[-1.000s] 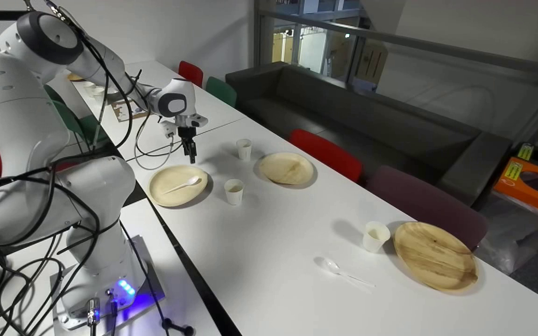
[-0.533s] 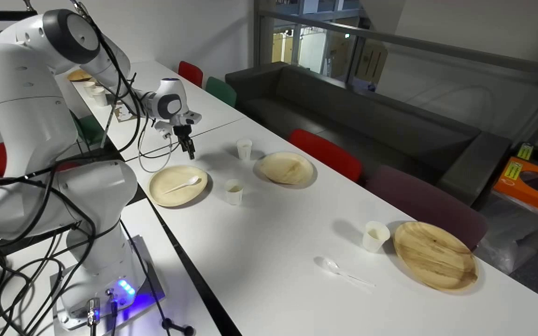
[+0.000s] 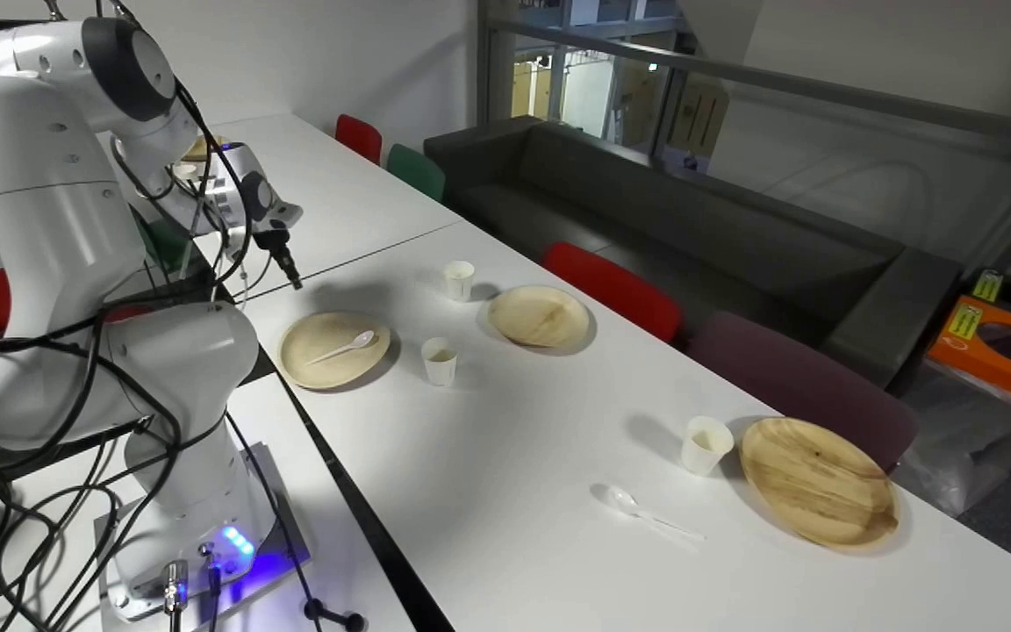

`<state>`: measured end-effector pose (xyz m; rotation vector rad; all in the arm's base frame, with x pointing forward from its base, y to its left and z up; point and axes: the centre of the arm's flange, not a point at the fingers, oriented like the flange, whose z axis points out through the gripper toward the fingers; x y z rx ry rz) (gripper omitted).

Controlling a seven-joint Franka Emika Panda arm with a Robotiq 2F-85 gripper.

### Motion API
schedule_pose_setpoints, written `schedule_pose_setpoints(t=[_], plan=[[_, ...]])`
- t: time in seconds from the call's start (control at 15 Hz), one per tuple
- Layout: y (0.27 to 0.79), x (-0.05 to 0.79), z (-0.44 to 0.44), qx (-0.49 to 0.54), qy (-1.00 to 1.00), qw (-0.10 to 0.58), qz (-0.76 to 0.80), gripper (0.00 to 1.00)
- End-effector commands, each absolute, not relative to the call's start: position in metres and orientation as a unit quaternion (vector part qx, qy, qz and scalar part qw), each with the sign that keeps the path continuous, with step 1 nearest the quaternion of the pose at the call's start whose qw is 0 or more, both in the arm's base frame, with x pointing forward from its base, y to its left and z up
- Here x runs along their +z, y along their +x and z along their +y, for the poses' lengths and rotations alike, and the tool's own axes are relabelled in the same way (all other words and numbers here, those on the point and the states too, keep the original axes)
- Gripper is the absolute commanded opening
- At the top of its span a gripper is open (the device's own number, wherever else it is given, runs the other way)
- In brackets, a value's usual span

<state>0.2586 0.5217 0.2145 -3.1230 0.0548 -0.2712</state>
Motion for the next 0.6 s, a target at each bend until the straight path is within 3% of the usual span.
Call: schedule_pose_setpoints(t=[0.0, 0.2, 0.53], plan=[[0.202, 0.18, 0.567, -0.067, -0.995, 0.045, 0.06, 1.0], [0.171, 0.157, 0.589, -0.054, -0.993, 0.051, 0.091, 1.0], [0.175, 0.194, 0.605, -0.069, -0.989, 0.046, 0.124, 1.0]])
